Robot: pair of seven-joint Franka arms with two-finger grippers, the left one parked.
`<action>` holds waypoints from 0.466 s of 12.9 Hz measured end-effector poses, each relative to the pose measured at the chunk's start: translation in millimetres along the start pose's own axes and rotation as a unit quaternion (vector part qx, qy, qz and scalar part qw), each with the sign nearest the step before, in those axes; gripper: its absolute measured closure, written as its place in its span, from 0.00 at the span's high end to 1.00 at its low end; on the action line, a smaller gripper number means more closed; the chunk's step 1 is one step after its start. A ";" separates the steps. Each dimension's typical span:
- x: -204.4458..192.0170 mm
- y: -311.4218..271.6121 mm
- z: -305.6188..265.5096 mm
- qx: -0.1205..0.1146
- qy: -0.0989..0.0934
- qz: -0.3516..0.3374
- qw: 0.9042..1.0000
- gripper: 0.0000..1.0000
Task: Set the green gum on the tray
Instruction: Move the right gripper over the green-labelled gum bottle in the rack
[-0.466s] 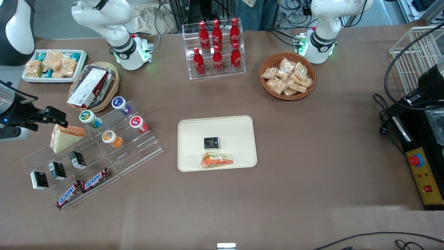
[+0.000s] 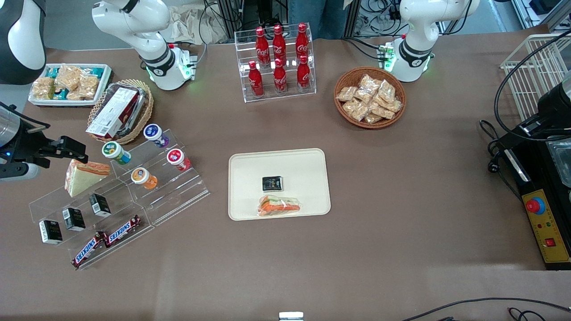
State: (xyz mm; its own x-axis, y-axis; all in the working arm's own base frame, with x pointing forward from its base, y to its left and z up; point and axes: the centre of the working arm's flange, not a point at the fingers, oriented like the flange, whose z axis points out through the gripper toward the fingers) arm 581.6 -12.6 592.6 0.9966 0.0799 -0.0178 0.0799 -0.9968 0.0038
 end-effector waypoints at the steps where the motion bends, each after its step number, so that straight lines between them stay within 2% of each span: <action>1: -1.7 -0.3 0.7 0.000 -0.001 -0.001 1.000 1.00; 4: -22.8 -1.7 12.8 0.001 0.002 -0.001 1.000 1.00; 6: -50.0 -3.9 29.5 0.004 -0.006 -0.002 1.000 1.00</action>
State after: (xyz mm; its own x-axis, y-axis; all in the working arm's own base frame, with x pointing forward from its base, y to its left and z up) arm 531.0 -12.8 564.0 0.9960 0.0845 -0.0304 0.0844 -0.9964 -0.0042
